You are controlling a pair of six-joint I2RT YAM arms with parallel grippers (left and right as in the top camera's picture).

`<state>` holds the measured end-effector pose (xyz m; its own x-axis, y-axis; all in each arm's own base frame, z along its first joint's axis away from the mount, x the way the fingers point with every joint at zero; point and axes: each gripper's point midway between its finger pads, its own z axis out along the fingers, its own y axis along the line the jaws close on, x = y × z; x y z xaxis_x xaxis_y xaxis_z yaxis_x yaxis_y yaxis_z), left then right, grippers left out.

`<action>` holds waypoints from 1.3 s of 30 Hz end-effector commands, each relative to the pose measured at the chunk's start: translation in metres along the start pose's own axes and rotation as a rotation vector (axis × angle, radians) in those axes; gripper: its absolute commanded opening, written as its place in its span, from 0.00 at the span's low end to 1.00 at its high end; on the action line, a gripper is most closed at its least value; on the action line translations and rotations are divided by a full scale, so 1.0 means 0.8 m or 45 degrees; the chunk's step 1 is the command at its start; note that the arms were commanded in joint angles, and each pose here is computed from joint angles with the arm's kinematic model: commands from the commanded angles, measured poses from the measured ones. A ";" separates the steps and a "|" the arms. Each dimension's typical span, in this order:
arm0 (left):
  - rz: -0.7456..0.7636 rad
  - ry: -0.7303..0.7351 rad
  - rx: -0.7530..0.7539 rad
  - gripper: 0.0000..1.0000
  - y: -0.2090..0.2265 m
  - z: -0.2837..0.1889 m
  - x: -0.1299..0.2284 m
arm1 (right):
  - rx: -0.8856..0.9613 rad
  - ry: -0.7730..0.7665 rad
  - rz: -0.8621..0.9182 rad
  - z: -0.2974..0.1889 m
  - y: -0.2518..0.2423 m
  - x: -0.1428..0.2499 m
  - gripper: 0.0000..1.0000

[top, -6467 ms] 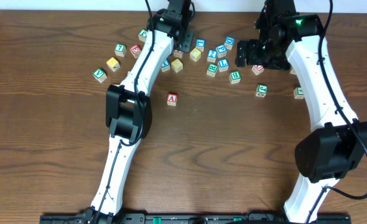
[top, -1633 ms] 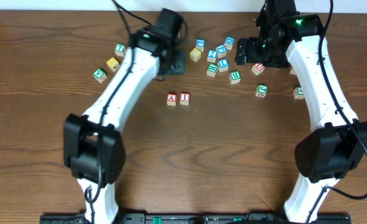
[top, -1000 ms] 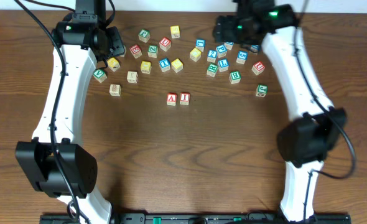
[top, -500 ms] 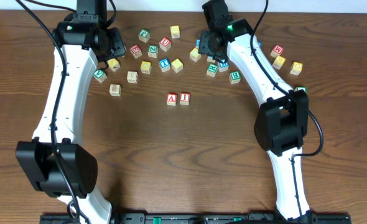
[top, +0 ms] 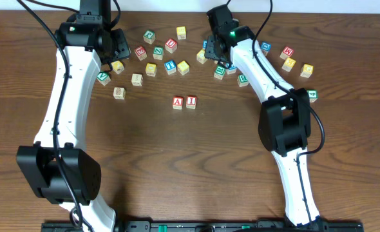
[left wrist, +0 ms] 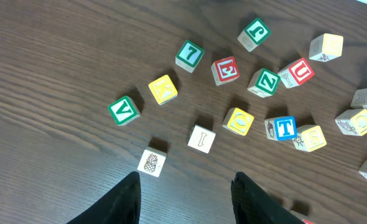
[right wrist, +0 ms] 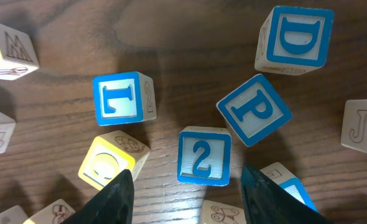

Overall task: Spell out AI2
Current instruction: 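Move the right gripper down and grasp the blue 2 block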

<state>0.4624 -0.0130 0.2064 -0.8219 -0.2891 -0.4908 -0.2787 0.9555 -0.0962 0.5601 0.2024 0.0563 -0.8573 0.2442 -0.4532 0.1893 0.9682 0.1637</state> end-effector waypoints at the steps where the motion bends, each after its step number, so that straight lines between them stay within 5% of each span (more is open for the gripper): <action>1: 0.023 0.024 -0.026 0.46 0.005 0.009 0.005 | 0.029 0.004 0.010 0.014 -0.003 0.006 0.50; 12: 0.023 0.024 -0.027 0.47 0.005 0.009 0.005 | 0.059 0.038 0.017 0.052 -0.013 0.022 0.49; 28: 0.022 0.022 -0.026 0.46 0.005 0.009 0.005 | 0.047 -0.020 -0.029 0.062 -0.020 0.004 0.31; 32: 0.022 0.022 -0.027 0.47 0.005 0.009 0.005 | 0.051 -0.016 -0.026 0.057 -0.022 0.002 0.23; 39: 0.022 0.022 -0.026 0.47 0.005 0.009 0.005 | -0.008 -0.085 -0.084 0.003 -0.008 -0.029 0.25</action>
<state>0.4624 -0.0130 0.2063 -0.8219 -0.2891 -0.4908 -0.2787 0.9555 -0.0962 0.5729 0.1913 0.0132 -0.8655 0.2111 -0.4542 0.1747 0.9771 0.1212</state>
